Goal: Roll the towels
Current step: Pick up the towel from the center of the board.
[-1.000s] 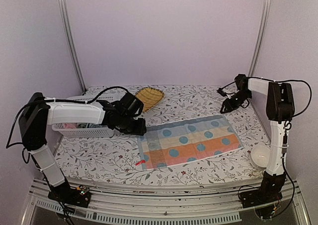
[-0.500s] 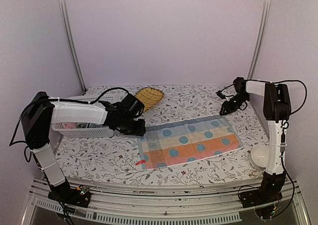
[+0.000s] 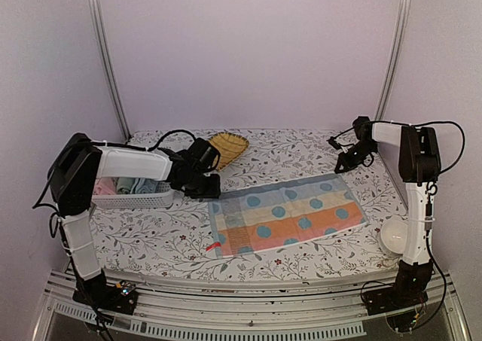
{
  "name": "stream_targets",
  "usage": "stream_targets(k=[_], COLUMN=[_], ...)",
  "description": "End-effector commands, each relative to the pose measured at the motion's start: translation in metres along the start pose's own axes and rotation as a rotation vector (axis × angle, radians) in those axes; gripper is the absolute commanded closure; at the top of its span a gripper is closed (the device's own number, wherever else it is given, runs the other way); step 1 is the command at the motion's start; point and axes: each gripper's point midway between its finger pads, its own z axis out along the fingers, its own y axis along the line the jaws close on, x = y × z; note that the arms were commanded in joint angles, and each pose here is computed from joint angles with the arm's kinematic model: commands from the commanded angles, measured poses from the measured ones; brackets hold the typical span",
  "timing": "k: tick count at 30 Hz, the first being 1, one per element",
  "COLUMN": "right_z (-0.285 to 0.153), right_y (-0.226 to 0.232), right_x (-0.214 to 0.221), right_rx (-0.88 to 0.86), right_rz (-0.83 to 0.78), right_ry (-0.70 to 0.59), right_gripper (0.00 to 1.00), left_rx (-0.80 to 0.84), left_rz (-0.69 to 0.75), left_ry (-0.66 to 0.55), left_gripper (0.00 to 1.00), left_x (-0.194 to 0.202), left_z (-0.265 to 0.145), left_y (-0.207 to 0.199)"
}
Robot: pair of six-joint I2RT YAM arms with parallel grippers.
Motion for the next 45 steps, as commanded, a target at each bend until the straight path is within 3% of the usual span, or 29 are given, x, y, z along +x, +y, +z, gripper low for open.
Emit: stream_targets(k=[1, 19, 27, 32, 37, 40, 45], right_z=[-0.016, -0.012, -0.013, -0.033, -0.078, -0.093, -0.089], right_y=[-0.009, -0.001, -0.001, -0.007, 0.001, 0.016, 0.033], right_x=[-0.007, -0.006, -0.007, -0.022, -0.041, -0.039, -0.018], right_rx=[0.07, 0.021, 0.018, 0.03, -0.026, -0.044, -0.08], right_rz=[-0.002, 0.001, 0.0, -0.001, -0.049, -0.12, -0.159], right_ry=[-0.024, -0.026, -0.031, -0.096, -0.242, -0.297, -0.279], right_gripper=[0.98, 0.98, 0.98, 0.98, 0.98, 0.98, 0.98], left_rx=[-0.02, -0.044, -0.039, -0.067, 0.055, 0.11, 0.159], left_rz=[-0.049, -0.053, -0.034, -0.01, 0.036, 0.045, 0.068], left_ry=[-0.009, 0.029, 0.03, -0.056, -0.196, -0.21, -0.191], left_gripper=[0.55, 0.66, 1.0, 1.0, 1.0, 1.0, 1.0], left_x=[-0.011, -0.018, -0.022, -0.049, -0.077, -0.073, -0.056], left_z=[0.009, 0.047, 0.051, 0.03, -0.013, -0.026, -0.039], left_y=[0.01, 0.023, 0.02, 0.022, -0.002, -0.012, -0.025])
